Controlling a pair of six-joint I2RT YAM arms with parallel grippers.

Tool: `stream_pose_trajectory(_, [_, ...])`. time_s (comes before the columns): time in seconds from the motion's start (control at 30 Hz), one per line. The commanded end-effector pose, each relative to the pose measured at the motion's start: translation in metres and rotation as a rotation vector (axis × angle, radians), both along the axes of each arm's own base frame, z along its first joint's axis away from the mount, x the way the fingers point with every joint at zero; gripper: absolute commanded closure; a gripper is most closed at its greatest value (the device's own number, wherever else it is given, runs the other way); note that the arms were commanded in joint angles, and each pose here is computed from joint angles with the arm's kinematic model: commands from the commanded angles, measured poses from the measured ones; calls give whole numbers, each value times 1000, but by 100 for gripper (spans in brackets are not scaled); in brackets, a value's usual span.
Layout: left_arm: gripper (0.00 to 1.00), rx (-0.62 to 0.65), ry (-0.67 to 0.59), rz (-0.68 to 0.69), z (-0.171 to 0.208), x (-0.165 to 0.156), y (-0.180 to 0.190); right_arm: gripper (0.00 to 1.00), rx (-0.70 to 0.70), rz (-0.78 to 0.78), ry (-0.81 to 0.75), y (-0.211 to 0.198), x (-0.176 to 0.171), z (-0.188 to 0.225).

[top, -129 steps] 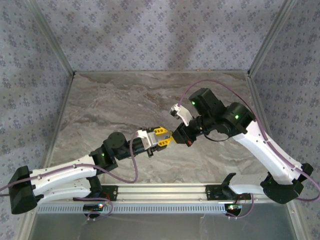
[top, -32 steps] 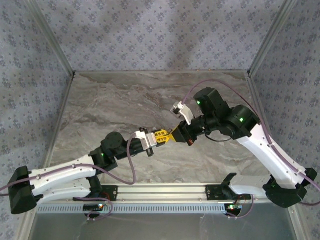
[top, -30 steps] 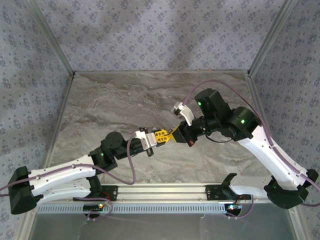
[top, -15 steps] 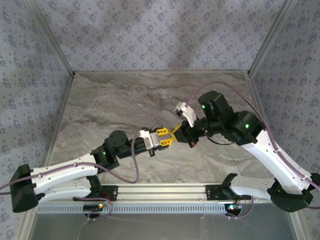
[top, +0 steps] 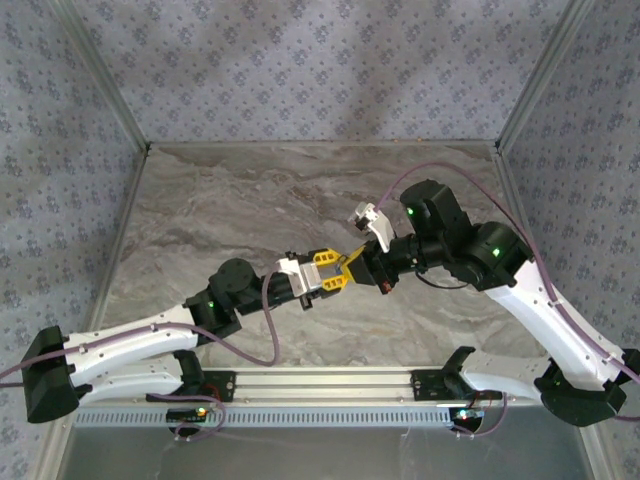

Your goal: Remove the keys from the keyring

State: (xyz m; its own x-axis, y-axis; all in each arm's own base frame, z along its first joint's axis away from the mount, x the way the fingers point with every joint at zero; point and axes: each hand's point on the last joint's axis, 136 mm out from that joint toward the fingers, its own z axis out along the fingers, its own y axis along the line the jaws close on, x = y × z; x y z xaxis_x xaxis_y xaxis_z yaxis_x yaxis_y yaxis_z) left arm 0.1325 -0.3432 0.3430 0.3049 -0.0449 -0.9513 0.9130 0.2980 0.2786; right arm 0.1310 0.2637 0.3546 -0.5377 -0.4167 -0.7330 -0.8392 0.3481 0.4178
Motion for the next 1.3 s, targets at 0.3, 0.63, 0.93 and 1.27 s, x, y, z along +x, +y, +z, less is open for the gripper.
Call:
stream_pose_trajectory(0.3, [78, -64, -66, 0, 27, 0, -1, 100, 63, 16, 24, -1, -5, 9])
stream_pose_trajectory(0.63, [100, -83, -93, 9, 36, -1, 1, 100, 72, 13, 32, -3, -6, 8])
stream_pose_trajectory(0.93, [100, -59, -52, 41, 32, 3, 9, 100, 58, -38, -106, -17, 3, 11])
stream_pose_trajectory(1.27, [100, -36, 55, 24, 28, 2, 12, 100, 35, -53, -346, -24, 0, 13])
